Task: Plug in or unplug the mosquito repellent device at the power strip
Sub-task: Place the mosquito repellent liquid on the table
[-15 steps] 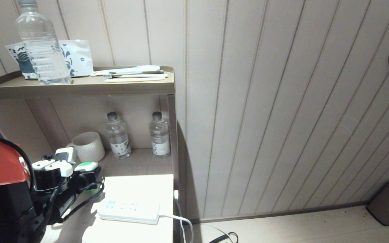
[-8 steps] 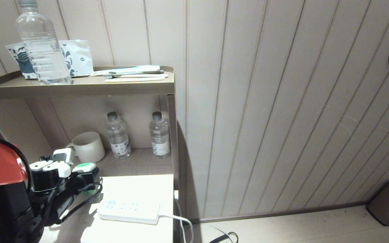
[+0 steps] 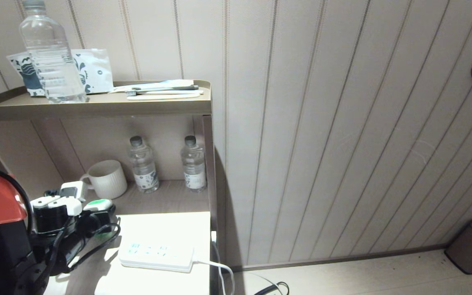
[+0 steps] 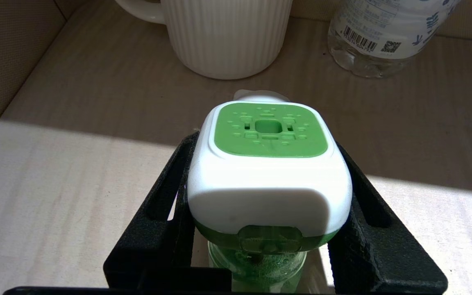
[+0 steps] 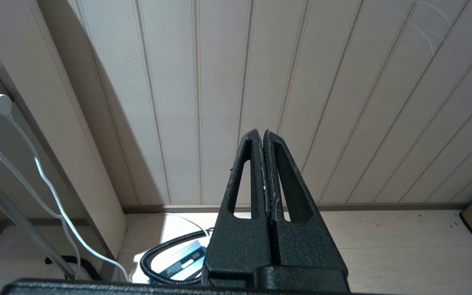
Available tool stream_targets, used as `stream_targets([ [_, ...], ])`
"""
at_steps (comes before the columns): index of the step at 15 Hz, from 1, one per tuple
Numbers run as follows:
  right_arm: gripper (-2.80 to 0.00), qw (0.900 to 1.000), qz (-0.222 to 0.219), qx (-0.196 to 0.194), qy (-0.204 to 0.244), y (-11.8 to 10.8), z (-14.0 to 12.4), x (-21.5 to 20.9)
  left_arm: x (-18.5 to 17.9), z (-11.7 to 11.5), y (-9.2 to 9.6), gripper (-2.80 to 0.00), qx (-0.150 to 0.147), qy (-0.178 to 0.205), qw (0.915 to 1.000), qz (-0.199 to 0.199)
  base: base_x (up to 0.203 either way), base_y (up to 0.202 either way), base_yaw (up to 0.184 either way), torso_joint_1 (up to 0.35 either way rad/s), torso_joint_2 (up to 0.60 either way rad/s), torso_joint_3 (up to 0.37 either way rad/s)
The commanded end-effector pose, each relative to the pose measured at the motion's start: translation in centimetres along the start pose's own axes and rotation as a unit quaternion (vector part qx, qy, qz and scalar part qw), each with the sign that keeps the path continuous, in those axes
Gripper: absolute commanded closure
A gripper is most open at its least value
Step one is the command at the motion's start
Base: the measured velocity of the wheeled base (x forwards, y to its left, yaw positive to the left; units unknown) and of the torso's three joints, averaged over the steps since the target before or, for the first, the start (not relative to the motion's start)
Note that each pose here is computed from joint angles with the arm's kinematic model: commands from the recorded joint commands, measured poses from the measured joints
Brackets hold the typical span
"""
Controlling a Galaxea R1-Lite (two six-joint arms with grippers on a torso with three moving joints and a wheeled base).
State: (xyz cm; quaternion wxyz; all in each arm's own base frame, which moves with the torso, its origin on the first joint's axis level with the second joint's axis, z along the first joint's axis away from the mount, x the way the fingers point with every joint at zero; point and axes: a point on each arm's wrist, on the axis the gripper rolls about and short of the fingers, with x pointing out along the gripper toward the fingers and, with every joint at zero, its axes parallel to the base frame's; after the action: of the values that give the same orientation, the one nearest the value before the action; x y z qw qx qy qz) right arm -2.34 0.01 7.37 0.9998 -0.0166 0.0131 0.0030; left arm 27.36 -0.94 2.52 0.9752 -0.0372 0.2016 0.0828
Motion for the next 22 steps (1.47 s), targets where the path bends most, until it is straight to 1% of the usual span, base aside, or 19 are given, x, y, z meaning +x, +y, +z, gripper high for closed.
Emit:
stream_targets([
  [1,0.0,1.0,0.0,0.0,0.001,0.0,0.0,0.0,0.0,0.0,0.0,0.0,0.0,0.002,1.0,0.002,0.0,0.0,0.0,0.0,0.0,0.0],
  [3,0.0,1.0,0.0,0.0,0.001,0.0,0.0,0.0,0.0,-0.1,0.0,0.0,0.004,0.014,0.9999,0.003,0.0,0.0,0.0,0.0,0.0,0.0],
  [8,0.0,1.0,0.0,0.0,0.001,0.0,0.0,0.0,-0.2,0.4,0.3,0.0,0.003,0.005,1.0,0.007,0.0,0.0,0.0,0.0,0.0,0.0],
  [9,0.0,1.0,0.0,0.0,0.001,0.0,0.0,0.0,-0.3,0.6,0.3,-2.8,0.005,0.001,1.0,0.007,0.0,0.0,0.0,0.0,0.0,0.0],
  [13,0.0,1.0,0.0,0.0,0.001,0.0,0.0,0.0,-0.8,1.4,0.5,-2.8,0.002,-0.013,0.9999,0.008,0.0,0.0,0.0,0.0,0.0,0.0],
  [17,0.0,1.0,0.0,0.0,0.001,0.0,0.0,0.0,-1.4,2.0,0.6,-2.8,0.001,-0.019,0.9998,0.007,0.0,0.0,0.0,0.0,0.0,0.0],
  [20,0.0,1.0,0.0,0.0,0.001,0.0,0.0,0.0,-3.0,2.7,0.7,-2.8,0.0,-0.022,0.9998,0.004,0.0,0.0,0.0,0.0,0.0,0.0],
  [22,0.0,1.0,0.0,0.0,0.001,0.0,0.0,0.0,-5.2,3.8,0.9,-2.8,-0.001,-0.03,0.9995,-0.003,0.0,0.0,0.0,0.0,0.0,0.0],
])
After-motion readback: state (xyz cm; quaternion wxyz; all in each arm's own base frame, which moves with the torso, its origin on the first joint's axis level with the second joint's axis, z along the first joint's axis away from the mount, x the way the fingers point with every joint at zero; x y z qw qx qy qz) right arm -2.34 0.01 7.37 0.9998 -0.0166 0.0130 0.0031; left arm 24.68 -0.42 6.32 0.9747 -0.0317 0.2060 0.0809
